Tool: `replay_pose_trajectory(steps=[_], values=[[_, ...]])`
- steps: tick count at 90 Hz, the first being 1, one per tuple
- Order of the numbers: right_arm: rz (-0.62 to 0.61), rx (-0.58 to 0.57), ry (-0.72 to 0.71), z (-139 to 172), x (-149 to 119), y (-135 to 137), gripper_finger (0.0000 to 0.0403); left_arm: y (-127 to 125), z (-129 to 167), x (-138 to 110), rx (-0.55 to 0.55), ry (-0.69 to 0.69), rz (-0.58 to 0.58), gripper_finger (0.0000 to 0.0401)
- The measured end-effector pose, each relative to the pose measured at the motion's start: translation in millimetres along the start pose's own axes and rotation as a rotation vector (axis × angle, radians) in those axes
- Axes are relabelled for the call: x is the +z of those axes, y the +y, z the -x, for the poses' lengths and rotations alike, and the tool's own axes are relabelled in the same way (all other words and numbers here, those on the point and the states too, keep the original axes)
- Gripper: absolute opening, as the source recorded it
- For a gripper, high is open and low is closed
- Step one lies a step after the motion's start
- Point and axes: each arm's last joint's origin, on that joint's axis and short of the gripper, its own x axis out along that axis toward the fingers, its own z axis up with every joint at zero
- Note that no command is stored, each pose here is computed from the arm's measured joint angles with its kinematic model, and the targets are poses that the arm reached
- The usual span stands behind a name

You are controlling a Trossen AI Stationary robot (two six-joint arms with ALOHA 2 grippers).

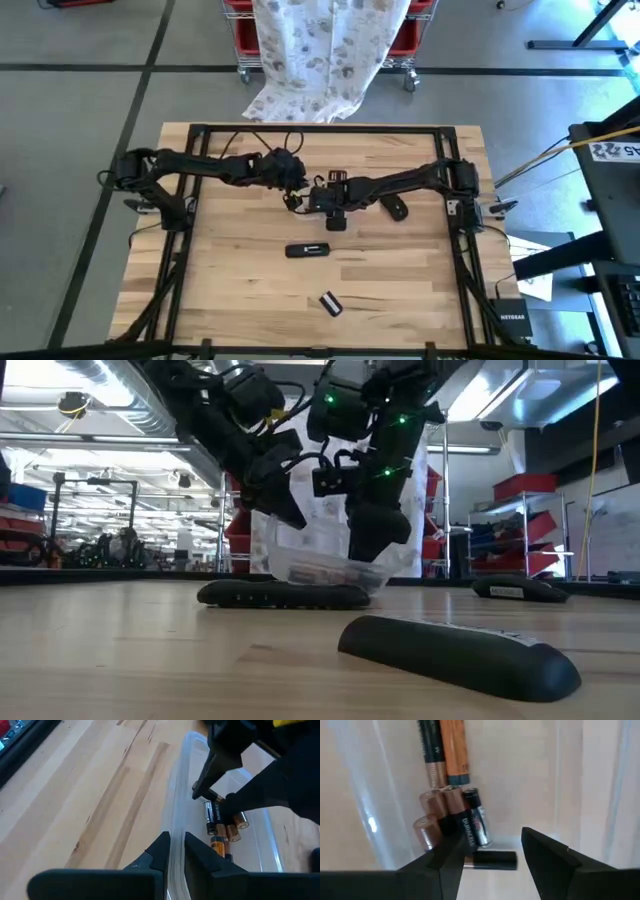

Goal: Insert battery
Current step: Insert the silver battery into the remote

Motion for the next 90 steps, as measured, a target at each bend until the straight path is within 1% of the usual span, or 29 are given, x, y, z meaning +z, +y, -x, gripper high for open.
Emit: replay_pose_trajectory(steps=[22,58,73,90], values=[[0.000,-0.019,0.022,-12.8,-1.5,4.2,0.0180,-1.3,-0.7,-0.4,-0.052,0.000,-0.001,0.0021],[0.000,0.009,0.028,-8.3,5.1,2.3,0.0123,-3.4,-0.8,-0.9,-0.071,0.003,-0.003,0.0021],[0.008,-0.025,0.060,-10.2,0.7,1.1,0.0112,-3.4,-0.8,-0.7,-0.070,0.000,-0.002,0.0021],[-0.012,0.000,0.077,-17.7,-5.5,1.6,0.0111,-3.0,-0.9,-0.6,-0.064,0.000,0.000,0.0021]])
